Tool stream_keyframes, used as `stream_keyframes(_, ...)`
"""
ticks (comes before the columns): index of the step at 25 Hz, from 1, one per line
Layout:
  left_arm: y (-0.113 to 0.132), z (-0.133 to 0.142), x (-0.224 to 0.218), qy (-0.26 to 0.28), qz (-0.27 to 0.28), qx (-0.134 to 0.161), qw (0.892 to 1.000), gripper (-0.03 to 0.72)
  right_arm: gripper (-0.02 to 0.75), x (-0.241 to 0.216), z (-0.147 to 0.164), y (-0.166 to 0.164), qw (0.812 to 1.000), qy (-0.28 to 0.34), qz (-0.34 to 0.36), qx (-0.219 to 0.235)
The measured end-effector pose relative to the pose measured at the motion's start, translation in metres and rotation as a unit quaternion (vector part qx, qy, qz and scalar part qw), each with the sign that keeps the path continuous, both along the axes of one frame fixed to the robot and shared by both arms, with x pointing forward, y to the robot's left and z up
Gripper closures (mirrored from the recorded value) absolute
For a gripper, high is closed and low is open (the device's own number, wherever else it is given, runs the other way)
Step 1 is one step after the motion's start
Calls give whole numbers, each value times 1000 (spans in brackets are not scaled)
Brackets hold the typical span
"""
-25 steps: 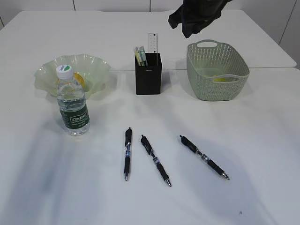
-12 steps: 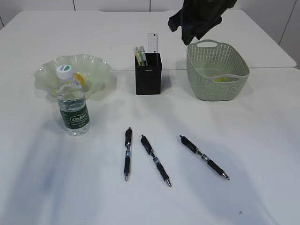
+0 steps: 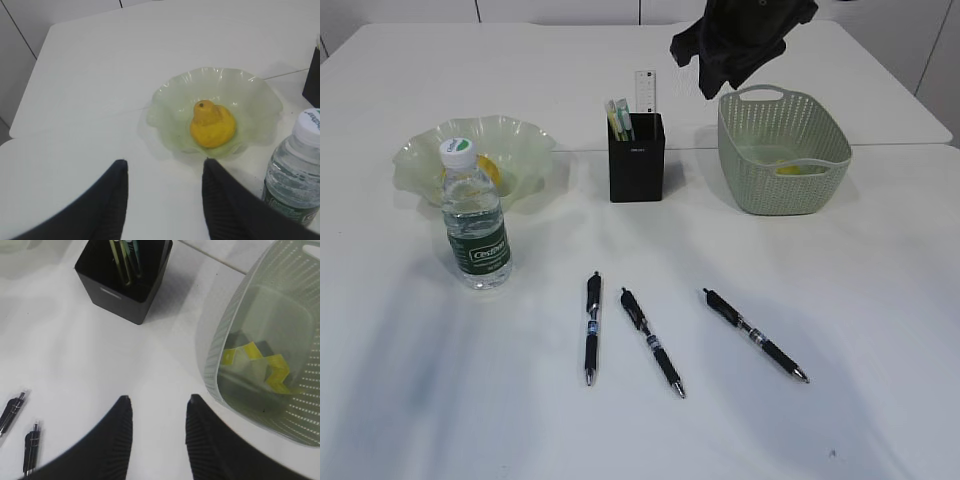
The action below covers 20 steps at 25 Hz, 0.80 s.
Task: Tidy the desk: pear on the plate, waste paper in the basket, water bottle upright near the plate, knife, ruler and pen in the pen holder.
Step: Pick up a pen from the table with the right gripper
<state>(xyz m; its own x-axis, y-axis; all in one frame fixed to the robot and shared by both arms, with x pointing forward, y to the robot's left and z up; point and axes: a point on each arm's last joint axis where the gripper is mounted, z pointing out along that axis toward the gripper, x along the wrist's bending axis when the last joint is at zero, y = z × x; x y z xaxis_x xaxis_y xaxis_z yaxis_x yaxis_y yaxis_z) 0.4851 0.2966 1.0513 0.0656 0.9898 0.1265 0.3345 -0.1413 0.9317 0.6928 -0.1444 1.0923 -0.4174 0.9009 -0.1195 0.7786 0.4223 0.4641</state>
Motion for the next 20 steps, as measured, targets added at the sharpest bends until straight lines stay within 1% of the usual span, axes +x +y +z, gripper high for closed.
stream_keyframes(6, 0, -2, -1, 14, 0, 0, 1000, 347, 468, -1, -1, 0, 1000, 4, -1, 3)
stream_keyframes(13, 0, -4, -2, 24, 0, 1, 1000, 347, 468, -16, -10, -5, 999, 40, -2, -9)
stream_keyframes(20, 0, -6, -2, 33, 0, 1, 999, 347, 468, -36, 9, -12, 999, 34, -2, -4)
